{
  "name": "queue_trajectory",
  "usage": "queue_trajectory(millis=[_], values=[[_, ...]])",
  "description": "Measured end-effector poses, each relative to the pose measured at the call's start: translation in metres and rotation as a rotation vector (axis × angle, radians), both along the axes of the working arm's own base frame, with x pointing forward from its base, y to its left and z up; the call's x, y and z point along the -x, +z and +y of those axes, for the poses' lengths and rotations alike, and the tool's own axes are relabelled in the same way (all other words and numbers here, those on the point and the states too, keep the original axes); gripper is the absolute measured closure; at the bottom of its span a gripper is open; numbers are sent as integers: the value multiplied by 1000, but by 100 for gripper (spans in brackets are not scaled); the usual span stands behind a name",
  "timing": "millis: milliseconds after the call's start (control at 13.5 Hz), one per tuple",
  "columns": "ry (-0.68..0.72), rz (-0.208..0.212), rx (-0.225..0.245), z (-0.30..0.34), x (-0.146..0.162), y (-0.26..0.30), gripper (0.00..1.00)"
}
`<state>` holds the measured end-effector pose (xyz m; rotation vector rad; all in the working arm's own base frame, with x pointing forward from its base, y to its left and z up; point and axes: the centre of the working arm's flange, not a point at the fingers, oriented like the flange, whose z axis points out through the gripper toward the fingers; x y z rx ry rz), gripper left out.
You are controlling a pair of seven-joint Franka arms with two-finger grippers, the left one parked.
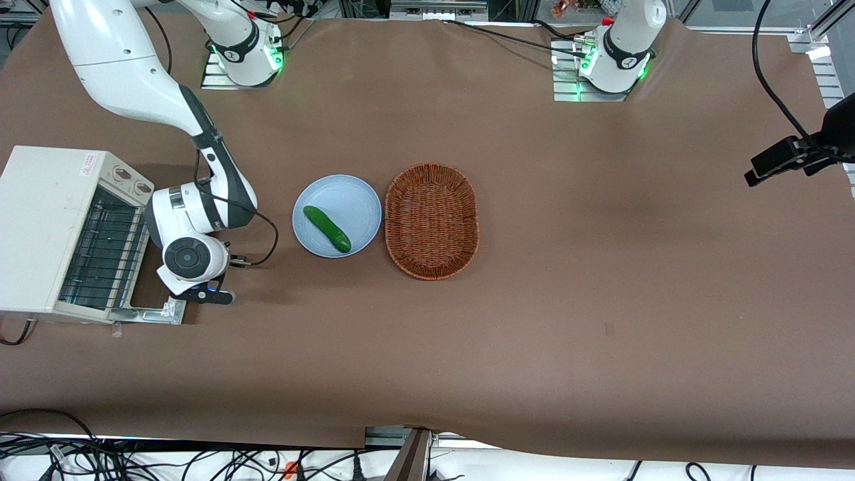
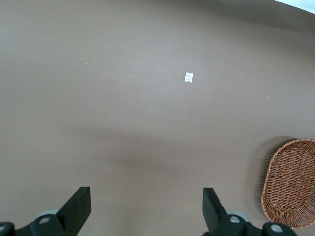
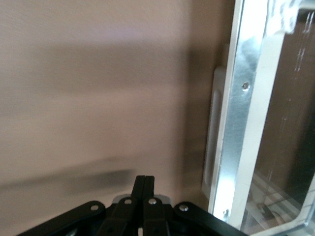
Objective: Open oven door with right arm only
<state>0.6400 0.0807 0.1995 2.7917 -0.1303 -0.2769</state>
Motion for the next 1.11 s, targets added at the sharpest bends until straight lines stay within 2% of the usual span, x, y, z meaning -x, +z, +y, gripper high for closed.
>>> queue_trajectory(millis=[148, 222, 296, 370, 519, 593, 815, 1037, 1111], values=[[1, -46, -14, 9, -5, 44, 96], [-12, -67, -36, 13, -5, 70, 86], [-17, -81, -76, 17, -4, 98, 78], [-7, -79, -132, 19, -1, 125, 74], [-7, -44, -244, 15, 11, 173, 73], [-4, -42, -285, 8, 16, 198, 64], [81, -99, -327, -15, 30, 269, 36], [148, -108, -337, -37, 52, 336, 4], [154, -119, -338, -38, 57, 362, 0]])
